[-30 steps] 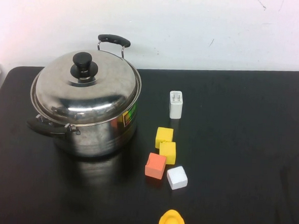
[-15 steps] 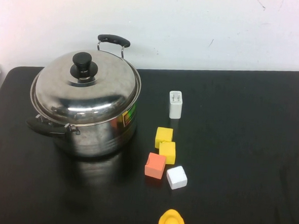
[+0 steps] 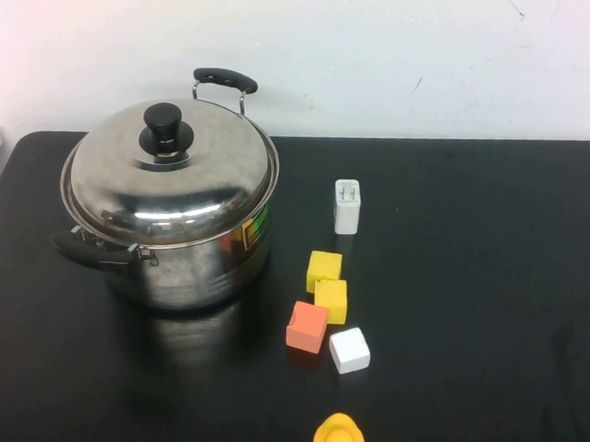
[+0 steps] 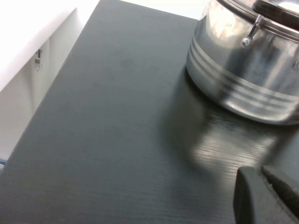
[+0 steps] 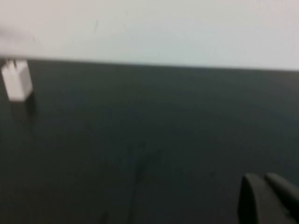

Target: Cover the pot

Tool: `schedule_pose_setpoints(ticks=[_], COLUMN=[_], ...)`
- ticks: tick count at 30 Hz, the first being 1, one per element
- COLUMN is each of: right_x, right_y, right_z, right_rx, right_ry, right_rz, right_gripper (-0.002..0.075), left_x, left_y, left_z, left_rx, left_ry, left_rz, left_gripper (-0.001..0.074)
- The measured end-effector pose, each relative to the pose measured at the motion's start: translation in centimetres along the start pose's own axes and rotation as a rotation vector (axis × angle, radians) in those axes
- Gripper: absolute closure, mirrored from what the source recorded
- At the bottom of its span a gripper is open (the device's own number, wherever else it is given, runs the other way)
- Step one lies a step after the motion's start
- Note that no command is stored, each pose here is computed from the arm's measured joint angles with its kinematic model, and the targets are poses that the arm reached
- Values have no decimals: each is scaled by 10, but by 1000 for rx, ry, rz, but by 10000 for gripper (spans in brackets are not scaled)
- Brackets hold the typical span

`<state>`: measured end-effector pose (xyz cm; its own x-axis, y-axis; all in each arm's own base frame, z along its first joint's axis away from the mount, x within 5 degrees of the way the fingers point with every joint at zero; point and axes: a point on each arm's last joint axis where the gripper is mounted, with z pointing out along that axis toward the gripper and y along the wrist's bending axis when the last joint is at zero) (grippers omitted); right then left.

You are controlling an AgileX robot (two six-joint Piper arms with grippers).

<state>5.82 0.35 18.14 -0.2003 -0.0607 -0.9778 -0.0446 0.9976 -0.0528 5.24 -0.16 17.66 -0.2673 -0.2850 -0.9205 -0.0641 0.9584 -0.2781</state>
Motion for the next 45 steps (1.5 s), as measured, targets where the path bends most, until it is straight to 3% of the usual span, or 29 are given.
schedule_pose_setpoints(ticks=[9,45], right_x=[11,12], right_y=[1,1], right_z=[-4,-4], right_rx=[0,-3], right_ry=[107,124], right_rz=[33,35], right_gripper=[717,717], left_x=[0,0], left_y=[0,0], left_z=[0,0], left_rx=[0,0], left_ry=[0,0], left_rz=[0,-3], left_gripper=[737,737])
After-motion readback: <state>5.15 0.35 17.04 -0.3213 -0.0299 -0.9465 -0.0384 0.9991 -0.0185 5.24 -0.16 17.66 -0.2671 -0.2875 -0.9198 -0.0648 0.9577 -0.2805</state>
